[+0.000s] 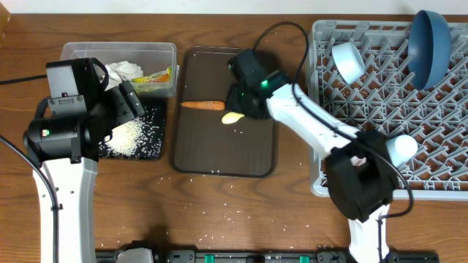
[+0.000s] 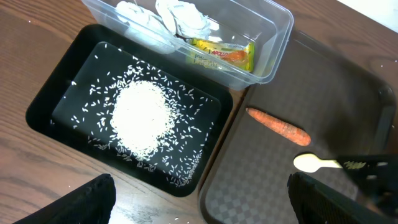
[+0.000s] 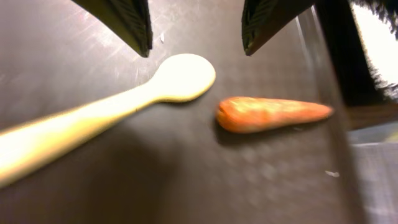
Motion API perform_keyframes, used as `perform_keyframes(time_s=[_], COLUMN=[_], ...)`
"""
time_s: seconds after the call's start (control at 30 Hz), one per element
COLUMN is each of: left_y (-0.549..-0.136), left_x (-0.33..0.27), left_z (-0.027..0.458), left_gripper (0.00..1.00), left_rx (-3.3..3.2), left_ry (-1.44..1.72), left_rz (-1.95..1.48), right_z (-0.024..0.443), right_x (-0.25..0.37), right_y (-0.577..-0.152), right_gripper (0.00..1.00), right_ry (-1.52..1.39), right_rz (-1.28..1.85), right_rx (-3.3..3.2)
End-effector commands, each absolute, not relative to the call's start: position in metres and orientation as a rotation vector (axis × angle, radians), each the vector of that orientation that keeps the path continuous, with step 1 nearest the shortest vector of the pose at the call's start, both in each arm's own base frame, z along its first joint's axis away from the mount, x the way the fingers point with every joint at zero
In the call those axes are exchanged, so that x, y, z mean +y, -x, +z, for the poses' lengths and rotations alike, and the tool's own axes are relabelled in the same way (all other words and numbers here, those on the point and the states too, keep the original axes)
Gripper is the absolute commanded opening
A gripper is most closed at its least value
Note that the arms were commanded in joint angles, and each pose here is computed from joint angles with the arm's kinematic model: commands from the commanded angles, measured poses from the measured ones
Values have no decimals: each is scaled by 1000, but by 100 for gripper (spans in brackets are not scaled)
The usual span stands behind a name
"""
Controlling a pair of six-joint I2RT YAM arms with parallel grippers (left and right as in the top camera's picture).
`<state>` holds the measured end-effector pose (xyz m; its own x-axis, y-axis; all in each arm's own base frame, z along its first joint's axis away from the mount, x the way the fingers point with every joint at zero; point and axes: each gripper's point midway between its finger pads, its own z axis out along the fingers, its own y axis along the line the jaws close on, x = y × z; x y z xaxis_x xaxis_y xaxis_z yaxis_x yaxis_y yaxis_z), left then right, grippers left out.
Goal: Sort waste into correct bins and load items into the dishwasher rack
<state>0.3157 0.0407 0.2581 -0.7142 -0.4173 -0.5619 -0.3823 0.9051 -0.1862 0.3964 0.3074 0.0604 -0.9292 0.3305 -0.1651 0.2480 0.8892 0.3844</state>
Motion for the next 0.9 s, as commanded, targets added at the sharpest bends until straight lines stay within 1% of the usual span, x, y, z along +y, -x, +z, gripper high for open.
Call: perform_keyframes(time_s=[0.0, 0.1, 0.23, 0.5, 0.67, 0.77, 0.87], left_y=[-315, -315, -315, -315, -315, -315, -315], left_x=[42, 42, 42, 42, 42, 42, 42], left_z=[262, 262, 262, 262, 262, 262, 262], left_gripper=[91, 91, 91, 91, 91, 91, 91], left_rx=[2432, 2432, 2432, 2432, 2432, 2432, 2432], left_ry=[576, 576, 576, 576, 576, 576, 576], left_rz=[-71, -72, -71, -72, -71, -71, -71], right_z=[28, 17, 7, -11, -24, -30, -33], right_x=[305, 302, 307, 311, 313, 311, 310], right_y=[-383, -381, -382, -389, -384, -381, -381], right_gripper=[43, 41, 40, 41, 41, 34, 23], right_ry=[-776, -823, -818, -794, -779, -781, -778], right_rz=[456, 420, 464, 559, 579, 562, 552], right_rx=[2832, 2810, 2784, 2711, 2703, 2714, 2716])
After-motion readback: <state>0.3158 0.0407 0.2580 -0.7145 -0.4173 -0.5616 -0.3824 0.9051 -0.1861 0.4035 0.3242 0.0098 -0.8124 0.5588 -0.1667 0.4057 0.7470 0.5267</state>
